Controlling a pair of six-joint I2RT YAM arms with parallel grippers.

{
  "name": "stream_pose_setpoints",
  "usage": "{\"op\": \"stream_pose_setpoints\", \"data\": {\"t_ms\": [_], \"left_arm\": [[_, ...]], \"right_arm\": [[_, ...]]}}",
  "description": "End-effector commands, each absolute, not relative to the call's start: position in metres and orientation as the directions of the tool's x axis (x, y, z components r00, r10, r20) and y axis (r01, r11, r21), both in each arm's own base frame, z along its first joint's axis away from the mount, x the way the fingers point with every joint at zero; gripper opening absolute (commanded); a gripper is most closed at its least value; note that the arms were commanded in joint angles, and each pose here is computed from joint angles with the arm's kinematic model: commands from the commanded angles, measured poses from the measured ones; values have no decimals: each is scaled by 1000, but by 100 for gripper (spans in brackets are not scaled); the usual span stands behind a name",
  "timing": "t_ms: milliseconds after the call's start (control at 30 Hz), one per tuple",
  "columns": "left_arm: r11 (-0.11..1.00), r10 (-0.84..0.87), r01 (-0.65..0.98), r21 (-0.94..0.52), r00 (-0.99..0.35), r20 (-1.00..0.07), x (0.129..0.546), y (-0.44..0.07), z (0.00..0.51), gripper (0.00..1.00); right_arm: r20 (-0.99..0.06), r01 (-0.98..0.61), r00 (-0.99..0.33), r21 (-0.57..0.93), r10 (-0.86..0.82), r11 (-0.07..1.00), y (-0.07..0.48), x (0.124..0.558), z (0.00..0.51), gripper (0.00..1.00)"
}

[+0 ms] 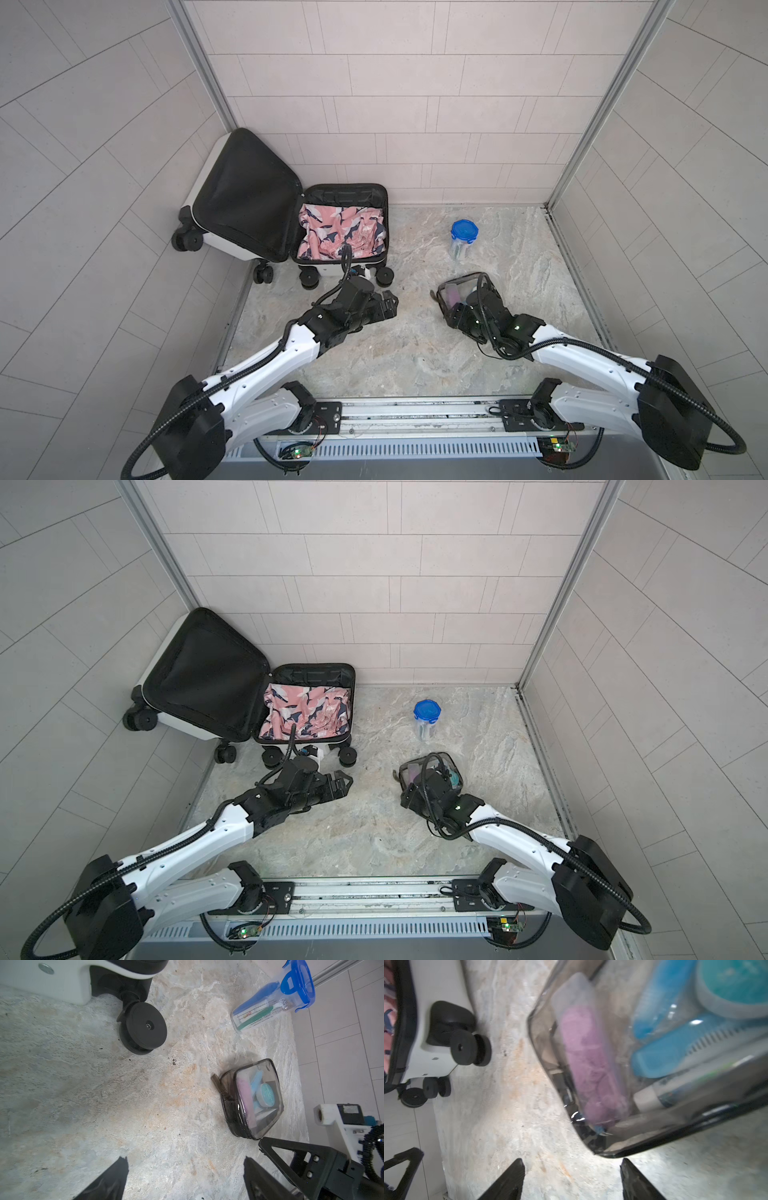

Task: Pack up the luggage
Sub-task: 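Drag the clear toiletry pouch with the right gripper toward the left gripper, then bring both grippers to opposite ends of the clear pouch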

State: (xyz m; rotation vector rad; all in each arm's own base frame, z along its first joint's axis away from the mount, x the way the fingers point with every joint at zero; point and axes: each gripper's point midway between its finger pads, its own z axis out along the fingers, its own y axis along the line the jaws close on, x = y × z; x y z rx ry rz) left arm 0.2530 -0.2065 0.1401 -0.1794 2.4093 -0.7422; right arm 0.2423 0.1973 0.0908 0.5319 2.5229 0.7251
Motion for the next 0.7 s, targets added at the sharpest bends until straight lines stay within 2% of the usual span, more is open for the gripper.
{"op": "stream_pose_setpoints", "data": {"t_ms": [0,167,333,500,667], "left_arm": [[819,-332,34,-572,-785,-523,259,-207,142,92],[815,-322,44,-578,-795,-514,261,-214,143,92],[812,-300,54,-581,-815,-495,264,-223,140,92],[795,-265,65,-603,-857,-442,265,-243,133,91],[764,-274,68,-642,-866,-419,267,-262,128,91]], "right_arm": [[-410,127,-818,555,403,822,209,256,119,79],[-474,66,-828,446,298,893,197,258,135,83],[-511,92,-819,330,260,939,145,264,146,84],[-499,222,-787,318,362,922,78,280,143,86],[-447,312,-775,343,447,886,40,293,123,87]]}}
